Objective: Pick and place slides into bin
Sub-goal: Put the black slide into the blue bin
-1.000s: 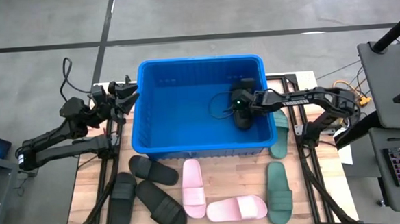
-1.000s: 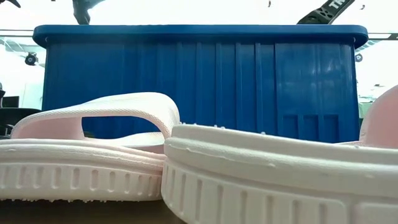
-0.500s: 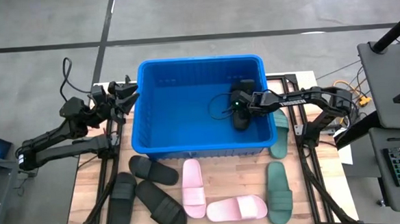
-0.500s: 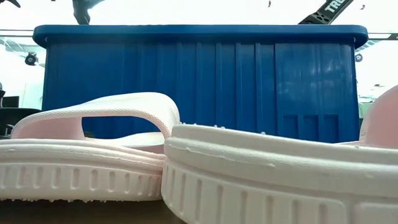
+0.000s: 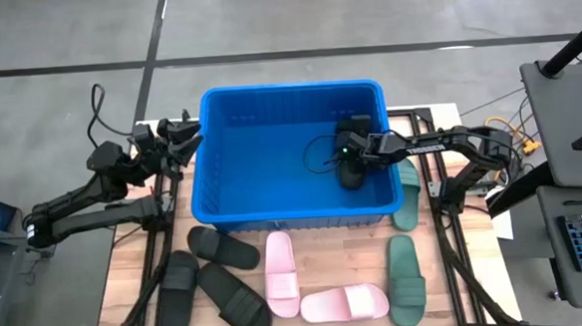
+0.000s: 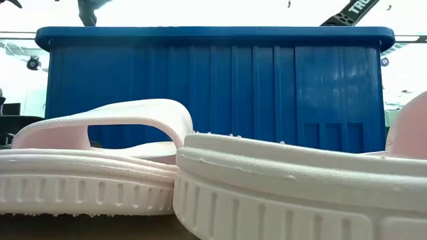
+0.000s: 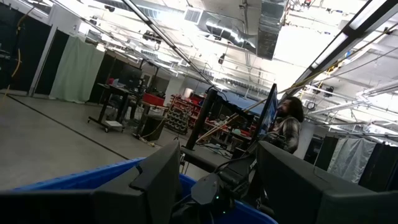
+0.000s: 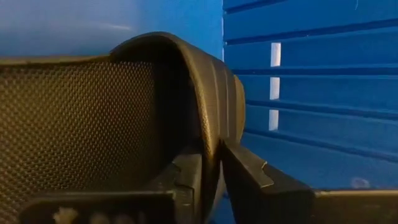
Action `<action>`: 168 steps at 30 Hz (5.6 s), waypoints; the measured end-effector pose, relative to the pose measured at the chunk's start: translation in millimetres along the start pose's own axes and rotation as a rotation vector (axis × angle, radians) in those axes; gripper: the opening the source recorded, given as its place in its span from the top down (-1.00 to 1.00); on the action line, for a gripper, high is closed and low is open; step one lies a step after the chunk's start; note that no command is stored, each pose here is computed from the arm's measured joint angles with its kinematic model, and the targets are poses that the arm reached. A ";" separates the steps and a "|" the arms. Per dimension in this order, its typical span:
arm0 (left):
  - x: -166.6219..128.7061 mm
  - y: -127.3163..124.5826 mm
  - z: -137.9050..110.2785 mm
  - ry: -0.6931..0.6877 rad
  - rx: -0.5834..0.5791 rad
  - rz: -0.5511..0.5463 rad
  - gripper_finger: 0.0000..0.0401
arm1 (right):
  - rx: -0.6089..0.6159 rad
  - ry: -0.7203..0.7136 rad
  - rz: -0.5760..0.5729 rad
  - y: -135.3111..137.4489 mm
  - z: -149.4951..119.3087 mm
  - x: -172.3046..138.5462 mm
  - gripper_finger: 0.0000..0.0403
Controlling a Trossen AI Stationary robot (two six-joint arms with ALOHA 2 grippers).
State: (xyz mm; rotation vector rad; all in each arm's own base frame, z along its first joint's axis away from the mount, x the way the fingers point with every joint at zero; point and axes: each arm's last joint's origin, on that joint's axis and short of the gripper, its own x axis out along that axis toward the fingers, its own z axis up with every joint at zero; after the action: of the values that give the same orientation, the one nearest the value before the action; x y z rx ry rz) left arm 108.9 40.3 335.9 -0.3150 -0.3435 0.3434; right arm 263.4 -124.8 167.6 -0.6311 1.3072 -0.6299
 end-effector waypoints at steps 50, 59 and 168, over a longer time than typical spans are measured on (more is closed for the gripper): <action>-0.8 -0.2 0.0 -0.001 -0.003 -0.006 0.01 | 0.274 -0.135 0.172 -29.2 -24.4 -57.0 0.37; -0.6 -0.1 -0.2 0.000 -0.003 -0.005 0.01 | 0.334 -0.225 0.146 -38.3 -29.3 -80.6 0.41; -3.1 -11.8 -27.3 0.509 -0.569 -0.427 0.01 | 0.840 -1.178 0.631 1.8 0.5 -253.8 0.59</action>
State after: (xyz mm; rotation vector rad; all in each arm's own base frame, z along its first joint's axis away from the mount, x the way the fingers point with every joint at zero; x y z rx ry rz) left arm 119.6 22.1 314.8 -0.8511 0.0084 -0.2682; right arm 226.0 62.1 335.2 0.1654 0.0302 -0.1435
